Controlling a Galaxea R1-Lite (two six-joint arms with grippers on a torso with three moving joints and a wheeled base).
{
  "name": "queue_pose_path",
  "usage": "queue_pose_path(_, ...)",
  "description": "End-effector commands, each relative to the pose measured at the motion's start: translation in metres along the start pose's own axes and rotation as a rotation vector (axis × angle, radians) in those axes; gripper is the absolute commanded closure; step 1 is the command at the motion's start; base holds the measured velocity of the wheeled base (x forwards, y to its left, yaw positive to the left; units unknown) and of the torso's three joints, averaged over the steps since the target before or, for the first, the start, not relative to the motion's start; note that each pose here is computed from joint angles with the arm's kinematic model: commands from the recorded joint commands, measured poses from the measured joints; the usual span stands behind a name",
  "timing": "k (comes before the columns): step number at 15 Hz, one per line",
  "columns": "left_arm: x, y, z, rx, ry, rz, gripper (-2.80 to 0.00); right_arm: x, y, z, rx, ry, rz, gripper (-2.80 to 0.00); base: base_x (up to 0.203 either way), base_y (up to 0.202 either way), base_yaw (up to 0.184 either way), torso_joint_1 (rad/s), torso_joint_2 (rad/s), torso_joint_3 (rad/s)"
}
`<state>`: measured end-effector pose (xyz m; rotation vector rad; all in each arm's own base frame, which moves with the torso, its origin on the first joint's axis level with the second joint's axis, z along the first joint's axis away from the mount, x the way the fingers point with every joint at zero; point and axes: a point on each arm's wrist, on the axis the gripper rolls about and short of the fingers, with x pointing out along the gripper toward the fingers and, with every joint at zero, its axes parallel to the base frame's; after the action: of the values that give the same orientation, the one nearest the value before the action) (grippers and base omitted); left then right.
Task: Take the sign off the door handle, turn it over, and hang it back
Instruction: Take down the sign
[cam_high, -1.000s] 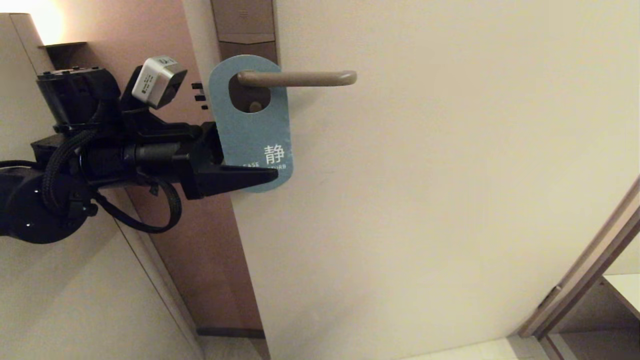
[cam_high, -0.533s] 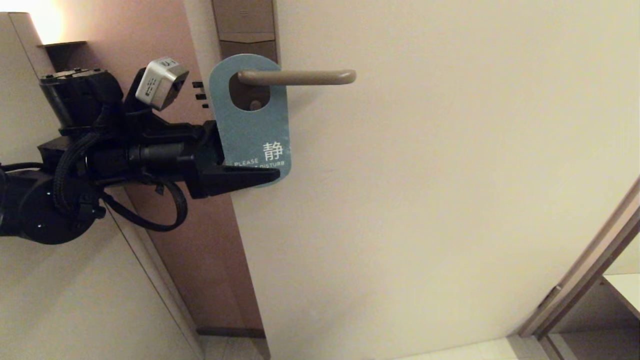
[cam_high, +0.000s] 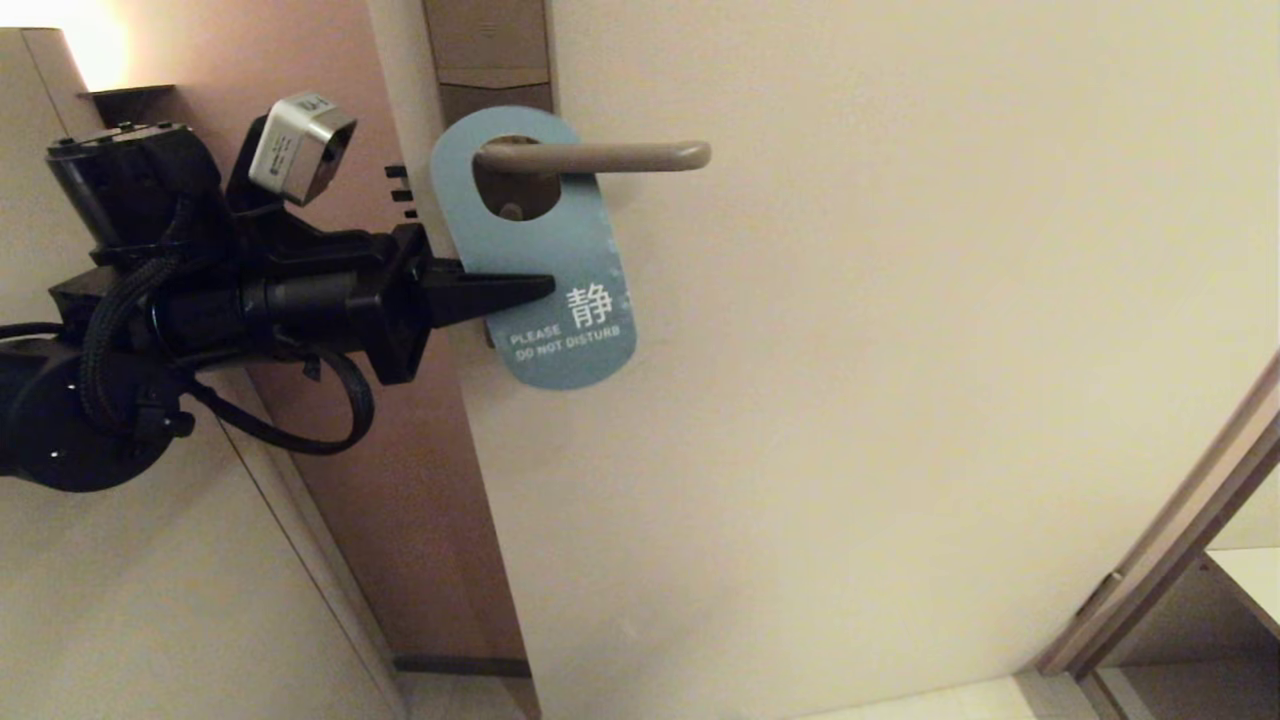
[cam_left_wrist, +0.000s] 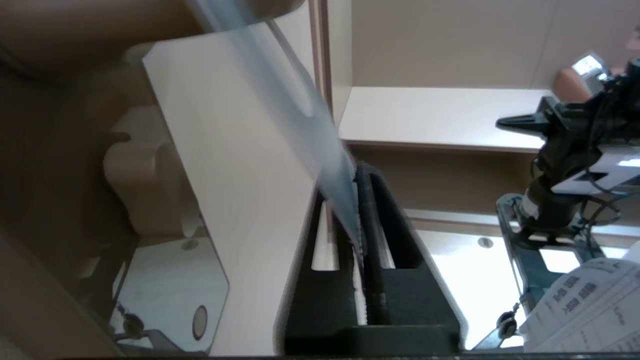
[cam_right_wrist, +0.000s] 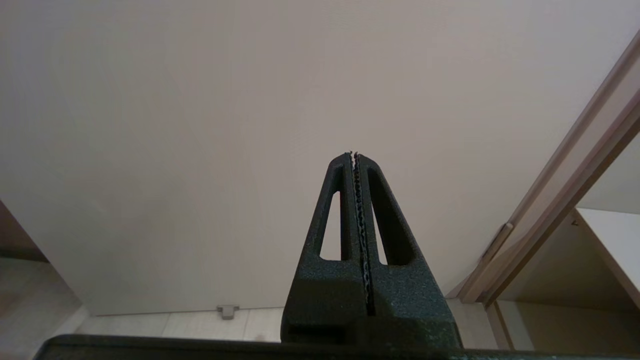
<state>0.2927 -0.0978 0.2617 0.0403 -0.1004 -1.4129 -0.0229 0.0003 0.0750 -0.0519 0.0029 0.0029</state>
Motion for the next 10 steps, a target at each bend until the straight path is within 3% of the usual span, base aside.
queue_pose_path(1,-0.002,-0.004,0.002,0.005,-0.002,-0.004,0.0,0.0,0.0,0.0,-0.002,0.002,0.0,0.0,0.0,0.0,0.0,0.0,0.0,0.0)
queue_pose_path(10,-0.011,-0.024,0.009,0.009,-0.006,0.073,0.0,0.0,0.0,0.0,-0.002,0.002,0.0,0.0,0.0,0.0,0.0,0.0,0.0,0.0)
